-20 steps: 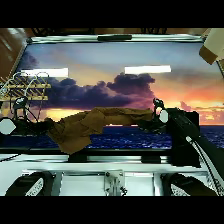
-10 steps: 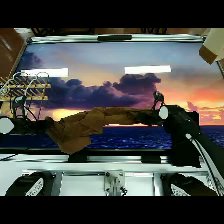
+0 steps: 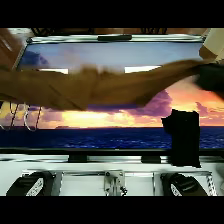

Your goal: Fold the shirts.

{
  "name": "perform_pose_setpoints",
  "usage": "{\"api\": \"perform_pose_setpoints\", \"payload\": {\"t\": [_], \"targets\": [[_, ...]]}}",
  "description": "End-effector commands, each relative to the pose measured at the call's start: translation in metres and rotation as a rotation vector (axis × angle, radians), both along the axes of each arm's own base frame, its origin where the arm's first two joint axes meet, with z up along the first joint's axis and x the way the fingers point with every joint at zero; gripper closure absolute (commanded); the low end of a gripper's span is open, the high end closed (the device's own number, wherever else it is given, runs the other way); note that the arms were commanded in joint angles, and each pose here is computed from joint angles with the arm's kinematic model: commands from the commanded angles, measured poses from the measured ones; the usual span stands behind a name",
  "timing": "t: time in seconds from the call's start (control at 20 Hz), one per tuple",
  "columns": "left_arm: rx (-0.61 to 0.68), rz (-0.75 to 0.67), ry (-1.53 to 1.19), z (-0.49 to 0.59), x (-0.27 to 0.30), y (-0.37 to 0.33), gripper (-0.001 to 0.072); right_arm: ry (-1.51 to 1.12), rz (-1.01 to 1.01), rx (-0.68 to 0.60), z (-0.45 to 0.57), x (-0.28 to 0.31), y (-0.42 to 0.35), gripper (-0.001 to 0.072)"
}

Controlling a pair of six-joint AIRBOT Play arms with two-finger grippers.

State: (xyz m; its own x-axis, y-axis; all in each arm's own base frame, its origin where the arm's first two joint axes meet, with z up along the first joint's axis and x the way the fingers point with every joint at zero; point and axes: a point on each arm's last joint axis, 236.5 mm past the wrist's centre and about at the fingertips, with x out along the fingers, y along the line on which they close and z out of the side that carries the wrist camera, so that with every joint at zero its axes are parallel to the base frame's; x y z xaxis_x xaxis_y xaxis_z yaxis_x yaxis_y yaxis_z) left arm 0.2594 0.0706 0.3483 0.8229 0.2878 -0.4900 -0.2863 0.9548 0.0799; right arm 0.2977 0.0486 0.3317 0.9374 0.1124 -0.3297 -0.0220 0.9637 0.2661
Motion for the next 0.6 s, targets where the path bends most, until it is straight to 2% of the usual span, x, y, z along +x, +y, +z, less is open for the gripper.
{"api": "perform_pose_setpoints", "payload": {"t": [0.0,0.15,0.3,0.55], "targets": [[0.064,0.178,-0.010,0.034,-0.056,0.041,0.0675,-0.065,-0.164,0.060,0.039,-0.080,-0.058,0.0636],[0.012,0.100,0.027,0.013,-0.039,0.022,0.0675,0.104,-0.157,-0.024,0.001,-0.096,-0.062,0.0636],[-0.047,0.013,0.048,0.000,-0.028,-0.001,0.0675,0.134,-0.130,-0.044,-0.006,-0.099,-0.058,0.0635],[-0.073,-0.019,0.085,-0.022,-0.036,-0.011,0.0675,0.214,-0.122,-0.088,-0.024,-0.106,-0.060,0.0635]]}}
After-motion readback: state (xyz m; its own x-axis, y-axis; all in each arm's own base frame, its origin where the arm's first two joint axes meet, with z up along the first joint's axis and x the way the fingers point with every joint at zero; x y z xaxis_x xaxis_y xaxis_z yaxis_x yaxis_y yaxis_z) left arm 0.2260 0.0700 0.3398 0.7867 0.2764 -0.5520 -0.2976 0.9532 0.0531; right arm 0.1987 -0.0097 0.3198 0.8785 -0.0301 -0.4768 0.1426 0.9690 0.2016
